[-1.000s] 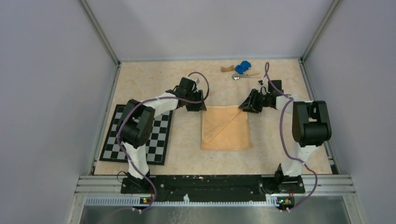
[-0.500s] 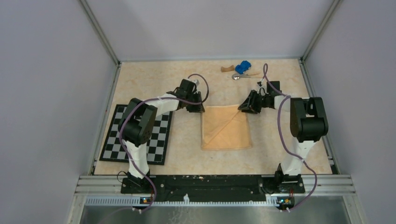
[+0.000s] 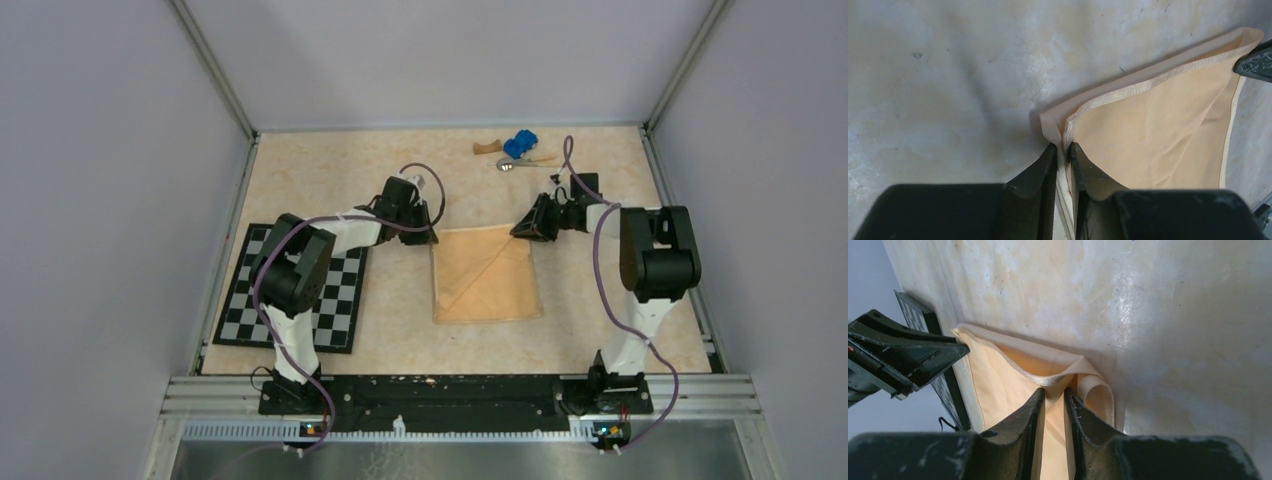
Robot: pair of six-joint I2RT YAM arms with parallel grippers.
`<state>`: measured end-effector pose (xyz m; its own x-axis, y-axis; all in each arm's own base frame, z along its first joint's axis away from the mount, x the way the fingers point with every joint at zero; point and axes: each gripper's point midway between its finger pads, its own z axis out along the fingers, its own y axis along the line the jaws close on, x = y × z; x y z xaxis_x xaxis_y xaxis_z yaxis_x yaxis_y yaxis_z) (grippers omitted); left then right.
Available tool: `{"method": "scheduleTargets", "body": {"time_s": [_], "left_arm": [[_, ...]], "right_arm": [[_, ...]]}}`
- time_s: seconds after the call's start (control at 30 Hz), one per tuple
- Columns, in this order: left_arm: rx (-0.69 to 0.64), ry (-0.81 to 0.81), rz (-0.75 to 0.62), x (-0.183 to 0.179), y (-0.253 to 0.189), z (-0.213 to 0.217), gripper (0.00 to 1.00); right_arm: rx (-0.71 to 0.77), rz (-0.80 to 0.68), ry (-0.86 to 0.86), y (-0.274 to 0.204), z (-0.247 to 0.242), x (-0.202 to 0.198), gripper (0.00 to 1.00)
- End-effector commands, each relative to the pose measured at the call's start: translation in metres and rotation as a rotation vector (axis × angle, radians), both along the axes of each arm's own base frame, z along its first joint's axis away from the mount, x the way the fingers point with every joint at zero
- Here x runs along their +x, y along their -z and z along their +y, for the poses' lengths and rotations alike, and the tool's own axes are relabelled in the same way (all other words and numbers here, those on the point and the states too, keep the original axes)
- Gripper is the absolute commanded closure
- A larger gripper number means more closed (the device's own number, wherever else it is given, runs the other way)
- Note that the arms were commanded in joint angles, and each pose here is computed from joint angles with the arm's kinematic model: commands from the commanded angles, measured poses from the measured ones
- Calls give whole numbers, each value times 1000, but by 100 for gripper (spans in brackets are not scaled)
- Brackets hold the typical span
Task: Fold the napkin into a case and place the utensils inside
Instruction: Smooth out the upper triangle-folded napkin at the center of the board.
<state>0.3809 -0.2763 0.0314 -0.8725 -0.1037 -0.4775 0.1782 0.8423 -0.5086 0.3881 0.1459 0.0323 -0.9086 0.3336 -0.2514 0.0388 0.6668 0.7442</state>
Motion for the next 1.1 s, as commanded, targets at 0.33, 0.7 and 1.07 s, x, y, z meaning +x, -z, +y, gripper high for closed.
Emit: {"method": "scheduleTargets", "body": {"time_s": [0.33,0.7,1.07], "left_arm": [[-68,-18,-66,-18,-13,3,85],[-97,-26,-38,-26,-4,3,85],[-80,-44,-25,-28,3,7,89]], "right_arm": [[-12,-42,-3,-12,8,20,81],[-342,-76,-119,-49,17,-62,37],[154,-74,-477,-65,172,-171,39]]}}
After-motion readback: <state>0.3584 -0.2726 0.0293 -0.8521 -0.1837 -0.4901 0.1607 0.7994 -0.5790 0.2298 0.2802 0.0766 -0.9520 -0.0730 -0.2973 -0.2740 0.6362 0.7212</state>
